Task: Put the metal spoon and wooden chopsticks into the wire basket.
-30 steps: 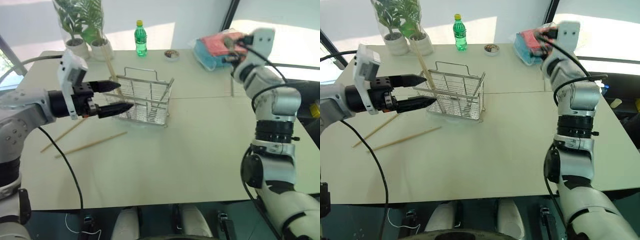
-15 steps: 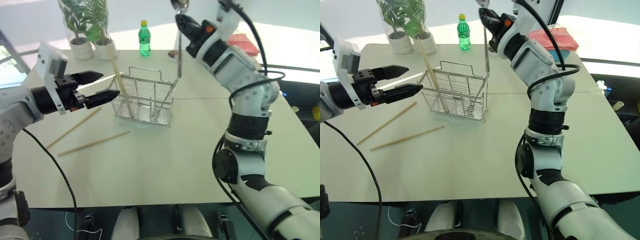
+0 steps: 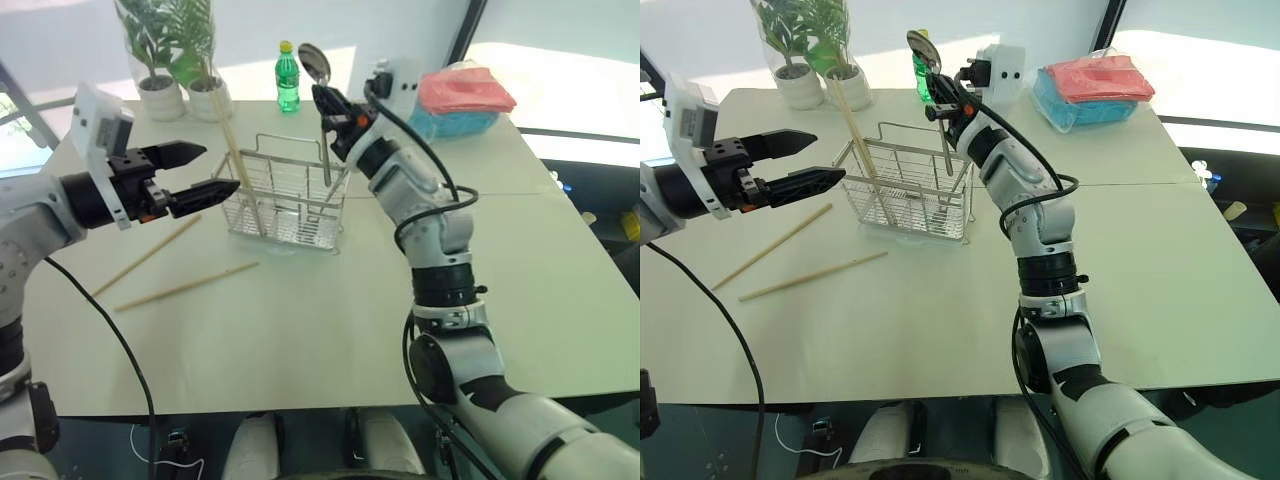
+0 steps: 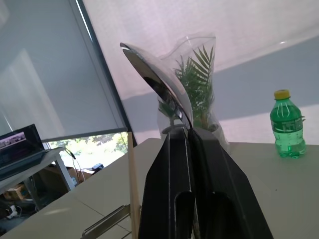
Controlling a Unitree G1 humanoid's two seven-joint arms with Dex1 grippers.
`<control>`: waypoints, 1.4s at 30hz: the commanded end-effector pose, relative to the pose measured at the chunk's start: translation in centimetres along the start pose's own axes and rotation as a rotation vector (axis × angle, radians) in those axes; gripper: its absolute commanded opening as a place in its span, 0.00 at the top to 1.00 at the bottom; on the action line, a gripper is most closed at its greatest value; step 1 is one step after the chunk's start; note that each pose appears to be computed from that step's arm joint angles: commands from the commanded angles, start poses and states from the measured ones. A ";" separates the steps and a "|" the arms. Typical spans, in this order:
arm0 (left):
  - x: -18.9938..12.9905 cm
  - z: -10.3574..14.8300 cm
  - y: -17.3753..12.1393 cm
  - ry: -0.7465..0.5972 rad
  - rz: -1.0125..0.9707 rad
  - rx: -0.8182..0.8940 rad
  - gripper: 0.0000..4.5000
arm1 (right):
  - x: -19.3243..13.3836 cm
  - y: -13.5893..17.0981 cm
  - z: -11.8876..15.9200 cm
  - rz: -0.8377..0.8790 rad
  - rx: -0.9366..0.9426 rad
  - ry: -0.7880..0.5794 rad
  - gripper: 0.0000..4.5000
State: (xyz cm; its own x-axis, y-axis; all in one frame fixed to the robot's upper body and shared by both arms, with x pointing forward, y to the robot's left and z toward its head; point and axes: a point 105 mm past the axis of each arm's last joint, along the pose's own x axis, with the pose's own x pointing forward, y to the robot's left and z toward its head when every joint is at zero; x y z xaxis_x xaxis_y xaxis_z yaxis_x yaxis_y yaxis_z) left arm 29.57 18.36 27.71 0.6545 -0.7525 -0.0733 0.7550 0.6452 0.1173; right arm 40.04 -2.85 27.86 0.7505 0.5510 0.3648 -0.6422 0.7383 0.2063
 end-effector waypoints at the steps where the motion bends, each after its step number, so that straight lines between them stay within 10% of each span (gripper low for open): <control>1: -0.3 1.2 -0.2 -0.024 -0.003 0.044 0.00 | 0.1 0.3 0.8 0.002 -0.018 -0.036 0.56; 6: -0.3 1.4 -0.1 -0.030 0.001 0.045 0.00 | -0.4 -0.3 1.3 -0.021 -0.051 -0.039 0.01; 12: -0.2 1.2 0.2 -0.020 0.011 0.049 0.00 | -1.4 -0.4 5.1 0.056 -0.109 -0.079 0.01; 19: -1.3 0.1 1.4 0.033 0.055 0.065 0.00 | -6.8 3.0 9.9 0.519 -0.448 0.023 0.01; 30: -4.2 -5.1 7.7 0.262 0.233 0.118 0.00 | -14.2 1.3 4.3 0.711 -0.527 0.393 0.01; 42: -3.8 -11.2 13.2 0.433 0.284 -0.004 0.00 | -17.4 0.1 1.8 0.645 -0.517 0.483 0.01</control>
State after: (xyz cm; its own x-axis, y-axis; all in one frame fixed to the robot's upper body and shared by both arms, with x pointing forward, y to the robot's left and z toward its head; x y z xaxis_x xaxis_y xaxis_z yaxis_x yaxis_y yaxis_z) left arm 37.04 31.06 18.08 0.7924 -0.4312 -0.4315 0.5375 0.8281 0.1594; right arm 27.02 -12.74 21.90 0.3161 0.9296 -0.1895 -0.9158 0.2468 -0.3169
